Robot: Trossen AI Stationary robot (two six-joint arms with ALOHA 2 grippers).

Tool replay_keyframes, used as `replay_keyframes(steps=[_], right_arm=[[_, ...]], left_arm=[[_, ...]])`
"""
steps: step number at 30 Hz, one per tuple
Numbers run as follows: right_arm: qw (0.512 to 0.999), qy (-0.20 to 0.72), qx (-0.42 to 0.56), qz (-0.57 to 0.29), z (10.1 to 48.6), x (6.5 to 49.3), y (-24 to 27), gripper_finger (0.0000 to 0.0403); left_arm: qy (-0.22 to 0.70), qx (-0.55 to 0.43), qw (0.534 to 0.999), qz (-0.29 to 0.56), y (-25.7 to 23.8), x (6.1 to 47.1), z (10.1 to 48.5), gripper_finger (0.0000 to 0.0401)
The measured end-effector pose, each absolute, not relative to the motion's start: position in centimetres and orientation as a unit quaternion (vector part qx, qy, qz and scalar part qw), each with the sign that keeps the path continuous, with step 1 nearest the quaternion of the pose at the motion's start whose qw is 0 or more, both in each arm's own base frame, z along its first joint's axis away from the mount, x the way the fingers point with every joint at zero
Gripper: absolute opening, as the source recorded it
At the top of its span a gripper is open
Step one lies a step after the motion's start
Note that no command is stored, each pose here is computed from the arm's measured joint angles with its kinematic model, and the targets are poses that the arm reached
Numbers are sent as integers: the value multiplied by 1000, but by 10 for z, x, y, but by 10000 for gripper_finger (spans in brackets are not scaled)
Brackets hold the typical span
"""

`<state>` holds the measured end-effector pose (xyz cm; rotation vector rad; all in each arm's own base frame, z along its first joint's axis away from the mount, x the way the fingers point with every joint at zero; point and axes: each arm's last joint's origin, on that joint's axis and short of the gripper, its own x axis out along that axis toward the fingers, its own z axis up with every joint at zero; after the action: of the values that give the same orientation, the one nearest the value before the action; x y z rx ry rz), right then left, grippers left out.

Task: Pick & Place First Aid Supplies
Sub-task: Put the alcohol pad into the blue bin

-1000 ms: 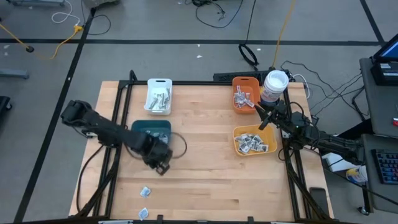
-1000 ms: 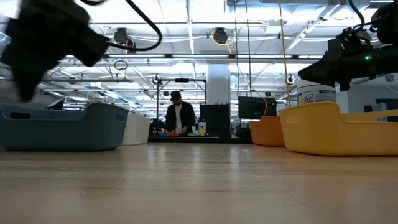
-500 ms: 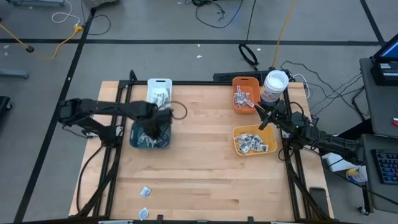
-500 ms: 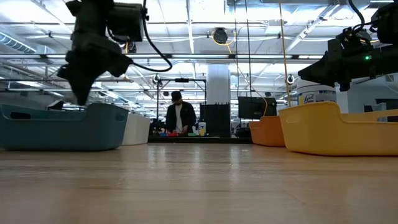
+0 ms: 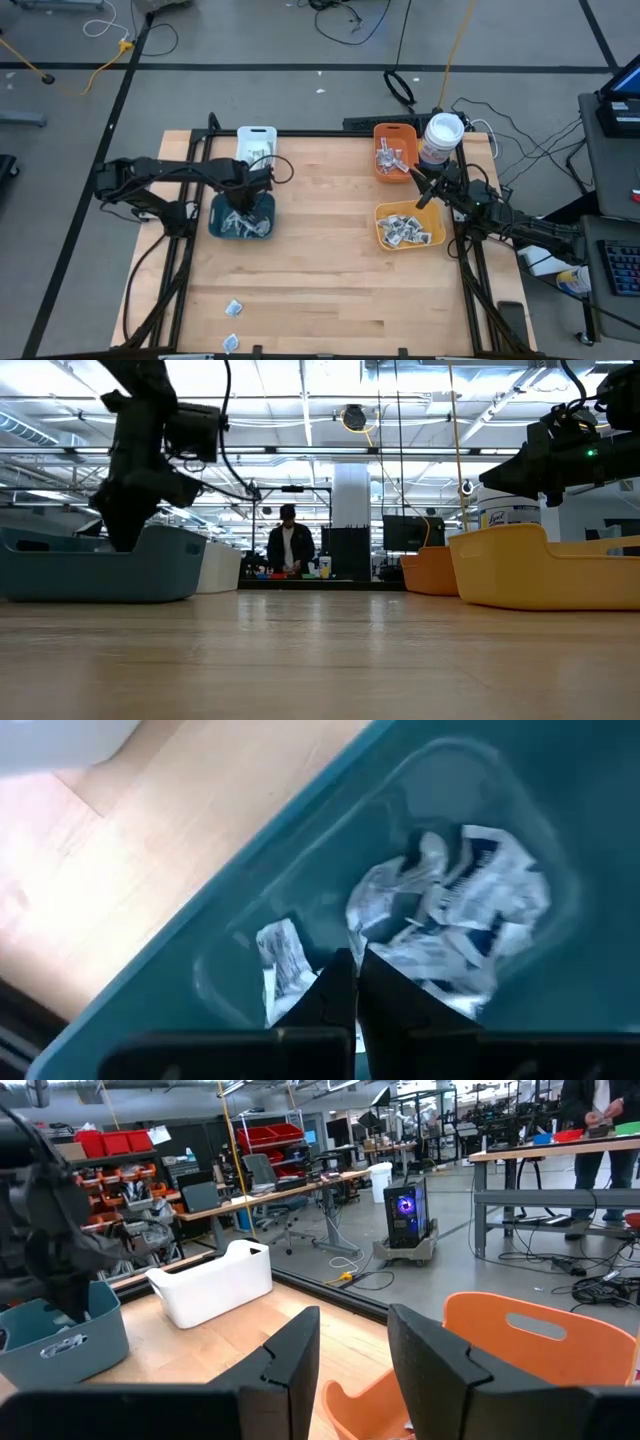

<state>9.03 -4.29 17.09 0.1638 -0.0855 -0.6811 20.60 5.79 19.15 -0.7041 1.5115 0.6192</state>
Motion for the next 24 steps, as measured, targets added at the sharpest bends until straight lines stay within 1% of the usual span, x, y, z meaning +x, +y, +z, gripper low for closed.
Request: replay_keyframes(steps=[4,8,12,14,16,20,24], right_arm=[[938,-42,80,-333,171,90,-43,116],[938,-42,80,-334,171,90,-43,116],[938,-42,80,-334,171,90,-43,116],[938,-42,80,-333,171,90,-43,116],[938,-42,80,-334,171,90,-43,116],[938,-42,80,-334,171,90,-43,116],[938,-42,80,-333,171,90,-43,116]], left_arm=[[658,-302,632,276,57,201,175,2],[654,-294,640,277,57,198,167,3],[652,-303,641,267,56,199,167,22],[653,-305,641,265,56,199,167,44],[654,-311,640,258,55,200,167,73],[656,-308,641,254,55,199,167,153],[659,-339,617,263,54,199,172,226]])
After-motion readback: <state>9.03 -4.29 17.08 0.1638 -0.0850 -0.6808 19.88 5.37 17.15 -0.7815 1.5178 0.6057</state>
